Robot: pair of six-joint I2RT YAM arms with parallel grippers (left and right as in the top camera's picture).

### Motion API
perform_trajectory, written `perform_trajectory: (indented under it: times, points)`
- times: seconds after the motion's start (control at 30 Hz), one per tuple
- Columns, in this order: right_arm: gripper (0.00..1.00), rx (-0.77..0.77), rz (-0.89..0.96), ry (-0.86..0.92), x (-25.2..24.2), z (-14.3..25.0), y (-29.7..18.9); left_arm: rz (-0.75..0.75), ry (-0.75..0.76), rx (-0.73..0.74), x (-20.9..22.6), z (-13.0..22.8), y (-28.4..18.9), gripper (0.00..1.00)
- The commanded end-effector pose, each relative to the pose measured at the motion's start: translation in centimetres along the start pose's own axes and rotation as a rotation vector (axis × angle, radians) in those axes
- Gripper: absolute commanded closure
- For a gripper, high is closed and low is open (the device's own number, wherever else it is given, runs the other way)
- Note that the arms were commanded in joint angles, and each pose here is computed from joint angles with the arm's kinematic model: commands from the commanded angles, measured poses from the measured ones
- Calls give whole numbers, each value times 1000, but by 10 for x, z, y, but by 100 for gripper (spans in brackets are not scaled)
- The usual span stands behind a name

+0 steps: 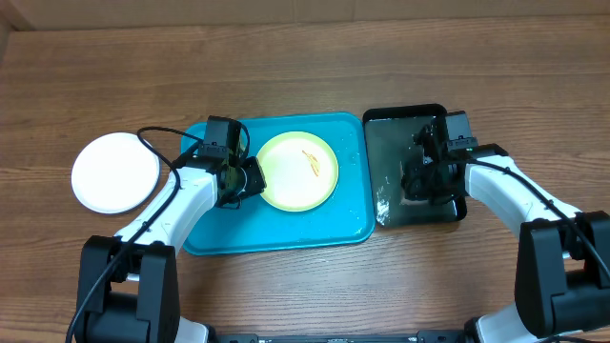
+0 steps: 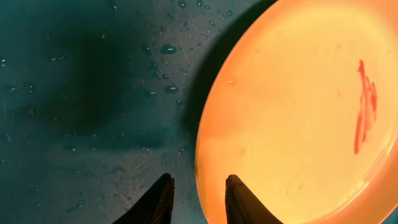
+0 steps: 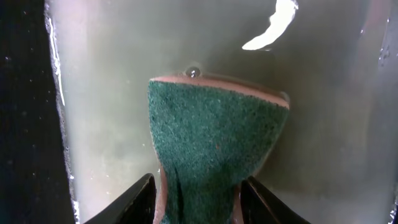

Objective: Clean dirty plates on tray and stack at the side
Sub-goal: 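Reach the right gripper into the black tray and grasp the green sponge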

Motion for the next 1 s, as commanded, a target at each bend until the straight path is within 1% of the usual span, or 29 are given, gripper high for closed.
perform_trajectory:
  times: [0.0,0.03,0.1,0.47,0.57,0.8,0.9,0.97]
  points:
    - [59,-11,-11,-3,2,-2,0,-7,25,-4,-1,-1,2,70]
    - [64,-11,-11,-3,2,-2,0,-7,25,-4,-1,-1,2,71]
    - [66,-10,-11,-3,2,-2,0,-7,24,-4,-1,-1,2,70]
    - [65,-11,-11,-3,2,-2,0,-7,25,-4,-1,-1,2,70]
    - [62,-11,-10,-3,2,-2,0,-7,25,-5,-1,-1,2,70]
    - [63,6,-9,0,1,0,6,-7,25,-5,-1,-1,2,70]
    - [71,24,-7,3,-1,3,11,-7,25,-5,-1,-1,2,70]
    - [85,24,-7,4,-1,3,11,-7,25,-5,-1,-1,2,70]
Point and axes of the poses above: each gripper's point midway between its finger pads, its own y axis out along the fingers, its own x axis along the line the jaws close on, z = x × y, the point moved 4 cm from there along -y, back along the fingers, and after that the axes turned 1 degree about -y, right-handed, at the moved point
